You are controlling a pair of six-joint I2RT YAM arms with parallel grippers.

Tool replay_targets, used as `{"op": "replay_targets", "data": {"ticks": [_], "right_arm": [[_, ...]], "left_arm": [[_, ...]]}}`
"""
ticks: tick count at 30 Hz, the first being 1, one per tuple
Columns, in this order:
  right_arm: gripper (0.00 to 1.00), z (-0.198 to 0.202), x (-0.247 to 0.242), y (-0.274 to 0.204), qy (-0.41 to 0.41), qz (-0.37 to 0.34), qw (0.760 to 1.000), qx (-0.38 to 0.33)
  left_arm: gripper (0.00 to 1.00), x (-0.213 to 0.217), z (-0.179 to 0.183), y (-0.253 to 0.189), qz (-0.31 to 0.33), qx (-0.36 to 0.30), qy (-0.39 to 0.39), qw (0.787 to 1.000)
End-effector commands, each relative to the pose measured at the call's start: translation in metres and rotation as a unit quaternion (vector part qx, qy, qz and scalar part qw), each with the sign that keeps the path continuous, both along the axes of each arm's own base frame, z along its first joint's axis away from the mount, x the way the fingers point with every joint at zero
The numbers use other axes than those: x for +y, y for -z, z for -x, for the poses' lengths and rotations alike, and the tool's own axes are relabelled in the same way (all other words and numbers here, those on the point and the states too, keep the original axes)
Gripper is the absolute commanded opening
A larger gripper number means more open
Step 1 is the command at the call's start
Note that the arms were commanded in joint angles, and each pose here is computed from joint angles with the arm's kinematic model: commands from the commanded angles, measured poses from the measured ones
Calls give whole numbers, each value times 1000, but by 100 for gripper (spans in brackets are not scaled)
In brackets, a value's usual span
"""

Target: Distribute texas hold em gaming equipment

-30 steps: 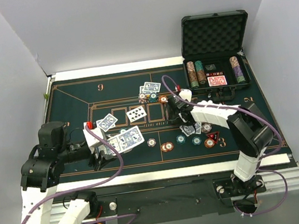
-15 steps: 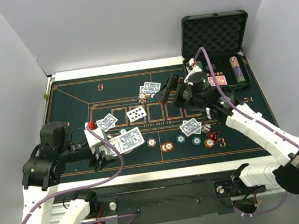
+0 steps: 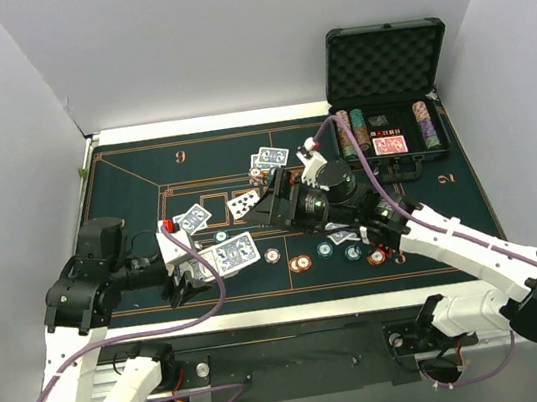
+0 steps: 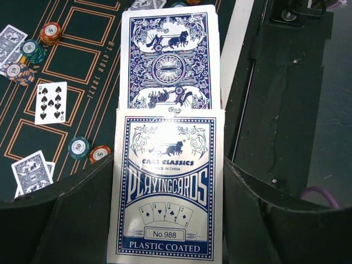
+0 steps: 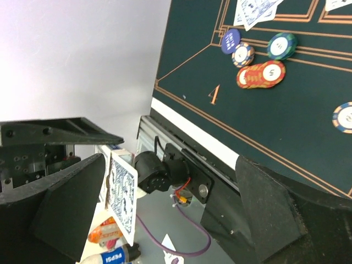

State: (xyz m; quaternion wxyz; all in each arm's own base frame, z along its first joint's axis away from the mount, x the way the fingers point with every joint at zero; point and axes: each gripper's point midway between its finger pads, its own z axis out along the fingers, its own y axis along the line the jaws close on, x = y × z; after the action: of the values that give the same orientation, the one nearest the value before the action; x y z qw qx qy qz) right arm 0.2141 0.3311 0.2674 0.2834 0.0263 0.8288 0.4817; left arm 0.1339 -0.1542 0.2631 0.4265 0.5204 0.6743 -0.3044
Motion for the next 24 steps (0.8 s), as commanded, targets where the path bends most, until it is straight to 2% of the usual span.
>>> {"op": "replay_targets", "data": {"ticks": [1, 6, 10, 18, 24], "right_arm": [[100, 16, 24, -11, -32, -38, 999, -5], [100, 36, 44, -3, -57, -38, 998, -2], [95, 43, 54, 6, -64, -34, 997, 10], [76, 42, 52, 11, -51, -34, 998, 18], [67, 45, 44, 18, -49, -19, 998, 22]], "left_arm": [[30, -4, -1, -7, 13, -16, 16, 1000], [30, -5, -1, -7, 15, -19, 17, 1000], [30, -6, -1, -9, 20, -23, 18, 999], [30, -7, -1, -14, 27, -28, 16, 999], [30, -8, -1, -16, 32, -29, 16, 999]]}}
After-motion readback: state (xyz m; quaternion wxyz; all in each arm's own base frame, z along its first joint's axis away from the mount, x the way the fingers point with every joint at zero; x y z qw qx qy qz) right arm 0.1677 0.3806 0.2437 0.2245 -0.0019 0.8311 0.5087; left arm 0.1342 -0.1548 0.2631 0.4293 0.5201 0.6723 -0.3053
